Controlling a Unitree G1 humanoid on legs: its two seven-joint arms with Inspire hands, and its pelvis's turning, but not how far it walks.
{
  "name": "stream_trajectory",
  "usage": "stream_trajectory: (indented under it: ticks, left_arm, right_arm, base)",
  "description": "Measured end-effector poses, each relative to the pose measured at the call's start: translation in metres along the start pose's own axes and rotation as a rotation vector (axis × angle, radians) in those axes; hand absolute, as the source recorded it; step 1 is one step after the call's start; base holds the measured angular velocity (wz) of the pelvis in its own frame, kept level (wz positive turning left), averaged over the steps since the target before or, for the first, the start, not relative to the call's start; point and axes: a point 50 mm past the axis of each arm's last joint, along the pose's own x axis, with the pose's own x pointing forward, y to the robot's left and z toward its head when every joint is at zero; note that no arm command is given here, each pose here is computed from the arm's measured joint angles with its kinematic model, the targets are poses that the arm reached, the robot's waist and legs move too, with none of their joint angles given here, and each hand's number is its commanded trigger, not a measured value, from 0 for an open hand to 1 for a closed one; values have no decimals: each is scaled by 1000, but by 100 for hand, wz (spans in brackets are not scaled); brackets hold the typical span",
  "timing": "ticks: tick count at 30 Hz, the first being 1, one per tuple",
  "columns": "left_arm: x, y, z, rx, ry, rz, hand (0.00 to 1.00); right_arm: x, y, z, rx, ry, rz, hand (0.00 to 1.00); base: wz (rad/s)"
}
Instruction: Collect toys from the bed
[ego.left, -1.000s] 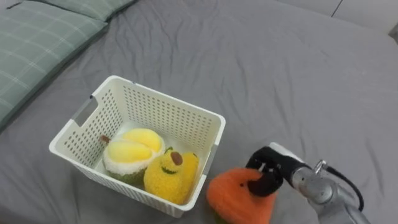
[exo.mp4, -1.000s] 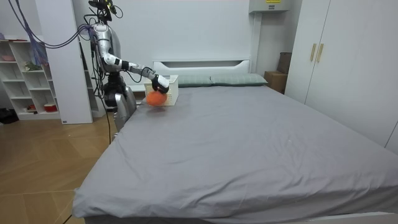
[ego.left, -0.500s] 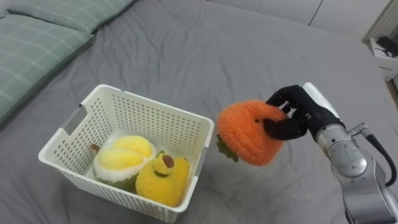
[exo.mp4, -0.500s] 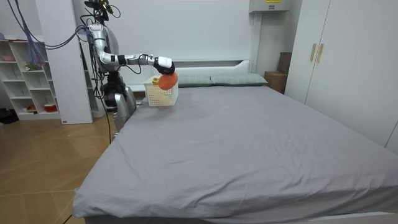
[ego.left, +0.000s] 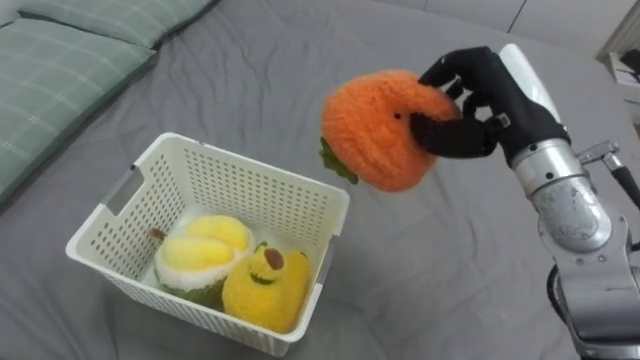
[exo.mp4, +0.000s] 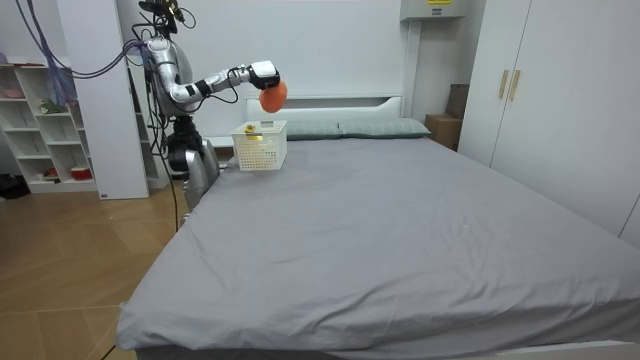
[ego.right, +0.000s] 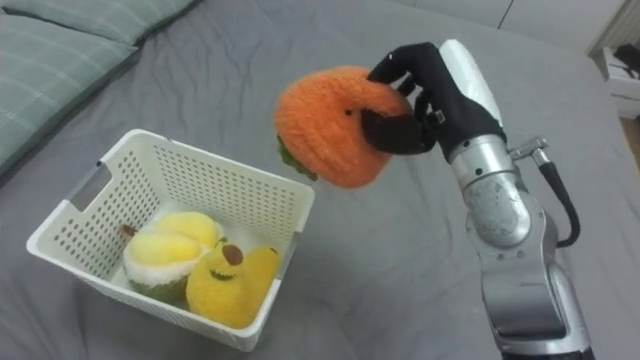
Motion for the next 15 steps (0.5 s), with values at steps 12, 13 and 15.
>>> stream_trajectory:
  ticks: [12, 13, 15]
  left_arm:
    - [1, -11, 13, 81, -35, -25, 0]
    - [1, -11, 14, 98, -39, -27, 0]
    - [1, -12, 15, 121, -43, -33, 0]
  right_arm:
    - [16, 44, 21, 116, -85, 188, 85]
    - [16, 49, 19, 113, -71, 210, 81]
    - [16, 52, 17, 111, -57, 227, 60]
  base:
    - [10]
    - [30]
    - [30]
